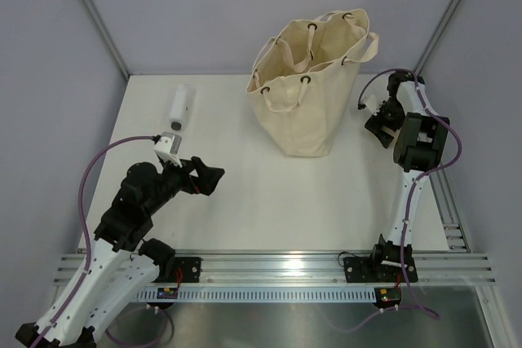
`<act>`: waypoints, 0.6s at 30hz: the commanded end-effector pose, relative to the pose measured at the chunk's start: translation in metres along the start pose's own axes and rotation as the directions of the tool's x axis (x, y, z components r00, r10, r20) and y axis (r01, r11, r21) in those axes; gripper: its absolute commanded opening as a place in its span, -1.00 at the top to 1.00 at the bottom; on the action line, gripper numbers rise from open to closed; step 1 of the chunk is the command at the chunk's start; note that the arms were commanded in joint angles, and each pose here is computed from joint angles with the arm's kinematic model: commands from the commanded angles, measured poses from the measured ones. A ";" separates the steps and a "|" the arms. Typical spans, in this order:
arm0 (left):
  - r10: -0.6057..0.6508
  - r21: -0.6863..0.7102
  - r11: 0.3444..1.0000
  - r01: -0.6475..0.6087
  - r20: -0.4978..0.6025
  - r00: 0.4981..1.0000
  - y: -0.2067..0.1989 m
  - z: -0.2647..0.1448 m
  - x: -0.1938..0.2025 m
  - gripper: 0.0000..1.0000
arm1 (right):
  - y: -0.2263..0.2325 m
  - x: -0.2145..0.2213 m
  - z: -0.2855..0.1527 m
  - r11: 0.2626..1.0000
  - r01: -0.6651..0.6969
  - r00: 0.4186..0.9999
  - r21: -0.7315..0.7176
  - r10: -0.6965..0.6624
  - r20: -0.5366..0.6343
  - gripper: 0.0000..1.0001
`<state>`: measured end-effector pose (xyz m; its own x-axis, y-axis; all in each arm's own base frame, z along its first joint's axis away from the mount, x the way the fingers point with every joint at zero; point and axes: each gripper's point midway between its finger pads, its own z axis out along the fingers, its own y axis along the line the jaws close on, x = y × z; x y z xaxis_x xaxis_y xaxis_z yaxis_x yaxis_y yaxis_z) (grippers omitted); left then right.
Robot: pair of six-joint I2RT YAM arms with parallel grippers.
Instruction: Place the personal care products into the canvas bag
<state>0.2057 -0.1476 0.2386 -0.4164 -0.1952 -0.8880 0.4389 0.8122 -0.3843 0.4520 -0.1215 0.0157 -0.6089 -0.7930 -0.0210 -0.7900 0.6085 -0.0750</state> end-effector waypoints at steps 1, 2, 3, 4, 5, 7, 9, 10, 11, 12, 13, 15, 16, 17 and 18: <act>-0.029 0.021 0.999 0.028 0.038 0.999 -0.005 0.003 -0.009 -0.98 | 0.018 0.001 -0.015 0.995 -0.080 0.997 -0.060 0.080 0.001 0.47; -0.033 0.023 0.999 0.032 0.041 0.999 -0.006 0.003 -0.009 -0.97 | 0.020 -0.006 -0.022 0.994 -0.090 0.995 -0.069 0.093 0.043 0.54; -0.036 0.023 0.999 0.035 0.042 0.998 -0.006 0.002 -0.009 -0.98 | 0.021 -0.008 -0.030 0.992 -0.102 0.992 -0.072 0.107 0.066 0.59; -0.045 0.026 0.999 0.044 0.043 0.998 -0.006 0.001 -0.008 -0.98 | 0.020 -0.009 -0.044 0.989 -0.135 0.985 -0.064 0.141 0.100 0.62; -0.049 0.028 0.998 0.048 0.047 0.998 -0.007 0.000 -0.008 -0.98 | 0.018 -0.017 -0.056 0.984 -0.160 0.972 -0.072 0.170 0.162 0.65; -0.062 0.036 0.998 0.060 0.060 0.996 -0.008 -0.004 -0.009 -0.98 | 0.024 -0.021 -0.076 0.964 -0.233 0.941 -0.126 0.256 0.220 0.71; -0.071 0.040 0.997 0.068 0.066 0.995 -0.009 -0.007 -0.009 -0.98 | 0.023 -0.023 -0.096 0.935 -0.297 0.889 -0.192 0.345 0.303 0.76; -0.077 0.047 0.996 0.073 0.079 0.994 -0.011 -0.011 -0.010 -0.98 | 0.024 -0.023 -0.103 0.914 -0.342 0.860 -0.220 0.398 0.320 0.93; -0.080 0.049 0.996 0.076 0.082 0.993 -0.011 -0.013 -0.010 -0.98 | 0.024 -0.020 -0.108 0.892 -0.367 0.825 -0.262 0.443 0.351 1.00; -0.084 0.050 0.996 0.080 0.083 0.993 -0.011 -0.014 -0.009 -0.98 | 0.023 -0.019 -0.111 0.881 -0.385 0.806 -0.275 0.466 0.366 1.00; -0.088 0.056 0.995 0.083 0.090 0.992 -0.012 -0.017 -0.010 -0.98 | 0.024 -0.021 -0.120 0.867 -0.401 0.774 -0.297 0.494 0.396 1.00; -0.093 0.054 0.995 0.088 0.088 0.992 -0.011 -0.019 -0.008 -0.98 | 0.025 -0.016 -0.122 0.844 -0.427 0.740 -0.324 0.532 0.411 1.00; -0.094 0.054 0.995 0.089 0.093 0.991 -0.011 -0.021 -0.008 -0.98 | 0.027 -0.019 -0.126 0.832 -0.431 0.719 -0.349 0.551 0.423 1.00; -0.094 0.054 0.995 0.089 0.093 0.991 -0.012 -0.023 -0.008 -0.98 | 0.028 -0.021 -0.129 0.825 -0.431 0.705 -0.366 0.561 0.434 1.00; -0.095 0.053 0.994 0.091 0.097 0.991 -0.012 -0.024 -0.009 -0.98 | 0.028 -0.020 -0.137 0.820 -0.433 0.686 -0.374 0.569 0.453 1.00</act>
<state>0.1878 -0.1422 0.2526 -0.3852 -0.3030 -0.8717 0.4366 0.7723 -0.4614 0.4327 -0.1143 0.0832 -0.8736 -0.3175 -0.3689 -0.4208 0.8735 0.2447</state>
